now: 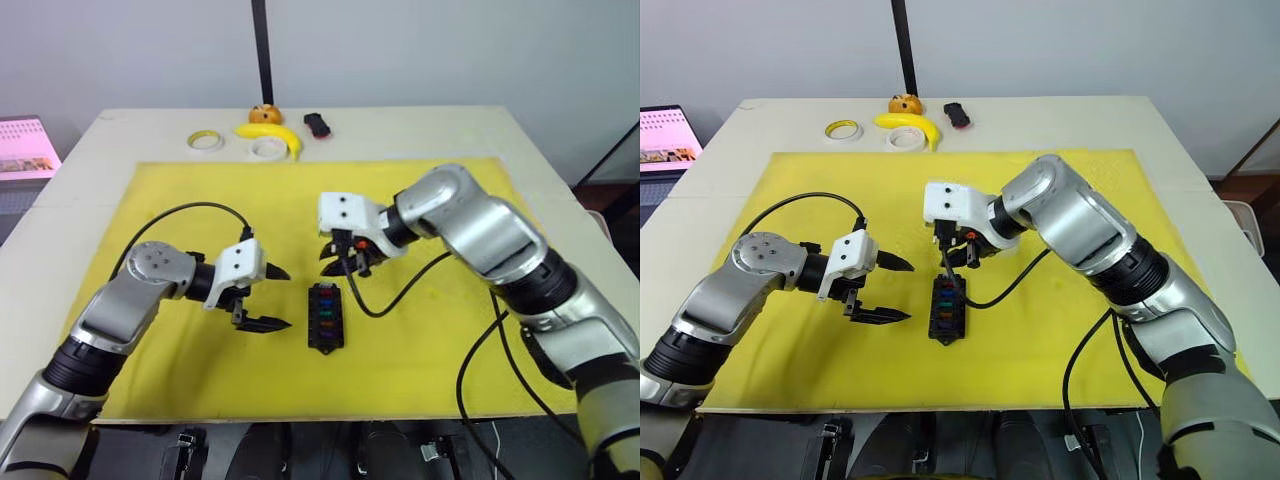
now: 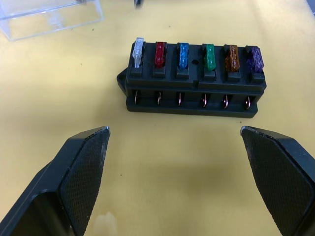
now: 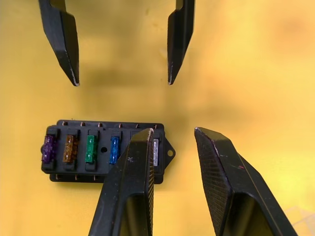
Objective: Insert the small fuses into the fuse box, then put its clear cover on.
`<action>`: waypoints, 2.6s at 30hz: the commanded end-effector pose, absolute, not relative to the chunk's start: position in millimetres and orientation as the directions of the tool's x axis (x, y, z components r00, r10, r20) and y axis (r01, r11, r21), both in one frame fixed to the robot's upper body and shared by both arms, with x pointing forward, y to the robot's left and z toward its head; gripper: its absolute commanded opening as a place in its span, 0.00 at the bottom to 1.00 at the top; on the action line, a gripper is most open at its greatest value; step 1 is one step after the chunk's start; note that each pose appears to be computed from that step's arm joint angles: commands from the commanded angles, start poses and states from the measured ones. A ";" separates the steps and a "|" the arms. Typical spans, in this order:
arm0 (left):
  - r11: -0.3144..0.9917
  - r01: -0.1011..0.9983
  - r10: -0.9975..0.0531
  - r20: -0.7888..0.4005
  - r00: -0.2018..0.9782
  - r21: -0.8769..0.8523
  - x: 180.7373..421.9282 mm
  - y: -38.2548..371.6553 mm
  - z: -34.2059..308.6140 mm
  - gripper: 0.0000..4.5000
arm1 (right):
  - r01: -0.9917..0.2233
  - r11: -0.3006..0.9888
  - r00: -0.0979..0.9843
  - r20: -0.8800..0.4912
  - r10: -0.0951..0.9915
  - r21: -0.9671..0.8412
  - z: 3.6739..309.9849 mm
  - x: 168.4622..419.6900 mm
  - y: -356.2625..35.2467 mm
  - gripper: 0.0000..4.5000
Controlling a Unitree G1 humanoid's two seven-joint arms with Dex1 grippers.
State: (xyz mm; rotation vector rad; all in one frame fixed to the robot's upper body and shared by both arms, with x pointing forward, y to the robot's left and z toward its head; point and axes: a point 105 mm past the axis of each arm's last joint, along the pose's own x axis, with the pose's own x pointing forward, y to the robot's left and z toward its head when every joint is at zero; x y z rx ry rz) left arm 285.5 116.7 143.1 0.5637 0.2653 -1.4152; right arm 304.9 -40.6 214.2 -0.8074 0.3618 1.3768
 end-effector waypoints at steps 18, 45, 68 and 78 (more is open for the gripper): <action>0.022 0.966 -0.858 -0.490 0.151 0.259 289.1 114.5 155.3 1.00 | -0.952 0.063 0.165 -0.330 0.929 -0.298 183.9 298.2 -52.3 0.00; 0.025 0.964 -0.855 -0.493 0.158 0.265 287.4 114.3 155.4 1.00 | -0.964 0.030 0.164 -0.504 0.848 -0.264 117.2 309.8 -51.8 0.00; 0.164 0.975 -0.850 -0.480 0.218 0.153 262.2 162.5 188.8 1.00 | -0.888 0.064 0.329 -0.530 0.782 -0.456 208.9 294.4 -126.6 0.00; 0.395 0.909 -0.731 -0.554 0.399 0.134 248.8 235.9 196.8 1.00 | -0.869 0.191 0.465 -0.620 0.632 -0.457 222.4 284.6 -225.2 0.65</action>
